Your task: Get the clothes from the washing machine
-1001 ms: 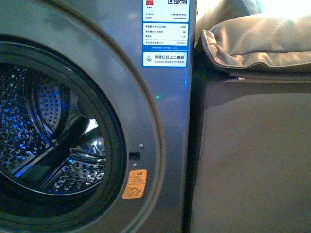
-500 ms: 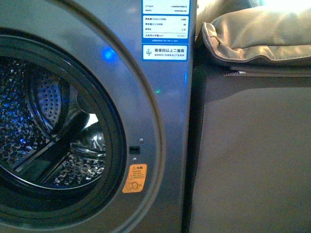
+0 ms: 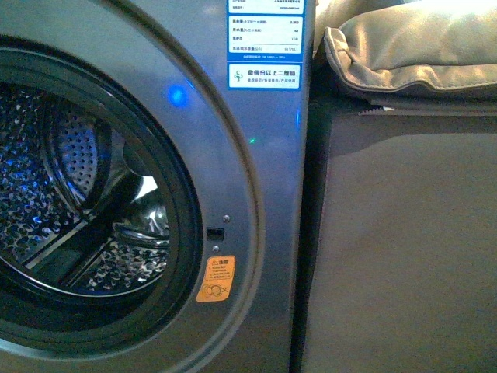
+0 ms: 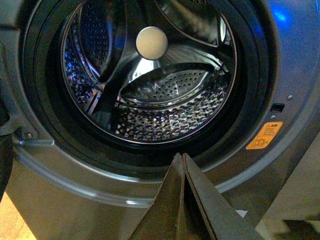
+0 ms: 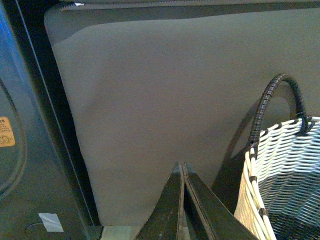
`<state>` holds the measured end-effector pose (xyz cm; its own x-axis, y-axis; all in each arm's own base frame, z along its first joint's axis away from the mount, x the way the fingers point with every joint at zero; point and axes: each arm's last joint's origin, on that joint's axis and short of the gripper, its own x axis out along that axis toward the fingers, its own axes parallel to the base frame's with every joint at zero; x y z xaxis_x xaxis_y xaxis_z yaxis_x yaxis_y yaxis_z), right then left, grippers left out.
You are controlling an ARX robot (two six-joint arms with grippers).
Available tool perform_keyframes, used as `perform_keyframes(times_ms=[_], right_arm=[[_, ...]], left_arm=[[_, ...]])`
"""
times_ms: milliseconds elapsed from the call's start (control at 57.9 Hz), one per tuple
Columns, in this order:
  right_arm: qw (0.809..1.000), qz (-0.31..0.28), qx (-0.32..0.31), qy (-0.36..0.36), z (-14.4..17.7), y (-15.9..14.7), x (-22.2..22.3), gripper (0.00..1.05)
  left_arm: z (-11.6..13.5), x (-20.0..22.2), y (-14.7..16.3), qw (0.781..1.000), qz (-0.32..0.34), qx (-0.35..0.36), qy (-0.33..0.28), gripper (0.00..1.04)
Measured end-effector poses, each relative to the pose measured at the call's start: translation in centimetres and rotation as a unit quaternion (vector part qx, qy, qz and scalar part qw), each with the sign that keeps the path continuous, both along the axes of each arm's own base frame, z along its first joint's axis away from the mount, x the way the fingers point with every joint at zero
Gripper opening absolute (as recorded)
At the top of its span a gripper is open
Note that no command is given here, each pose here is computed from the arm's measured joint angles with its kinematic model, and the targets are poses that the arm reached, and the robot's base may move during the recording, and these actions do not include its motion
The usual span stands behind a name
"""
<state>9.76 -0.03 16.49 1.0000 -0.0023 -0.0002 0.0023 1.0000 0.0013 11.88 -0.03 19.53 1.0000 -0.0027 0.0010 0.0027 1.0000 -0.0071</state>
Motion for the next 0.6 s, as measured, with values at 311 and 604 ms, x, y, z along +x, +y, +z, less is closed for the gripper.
perform_keyframes(times_ms=[311, 604], right_arm=[[1.000, 0.000, 0.000, 0.000, 0.0, 0.0, 0.0, 0.02], [1.000, 0.000, 0.000, 0.000, 0.0, 0.0, 0.0, 0.02]], left_arm=[[-1.4, -0.7, 0.0, 1.000, 0.000, 0.000, -0.001, 0.04], [-2.7, -1.7, 0.0, 1.000, 0.000, 0.000, 0.012, 0.04]])
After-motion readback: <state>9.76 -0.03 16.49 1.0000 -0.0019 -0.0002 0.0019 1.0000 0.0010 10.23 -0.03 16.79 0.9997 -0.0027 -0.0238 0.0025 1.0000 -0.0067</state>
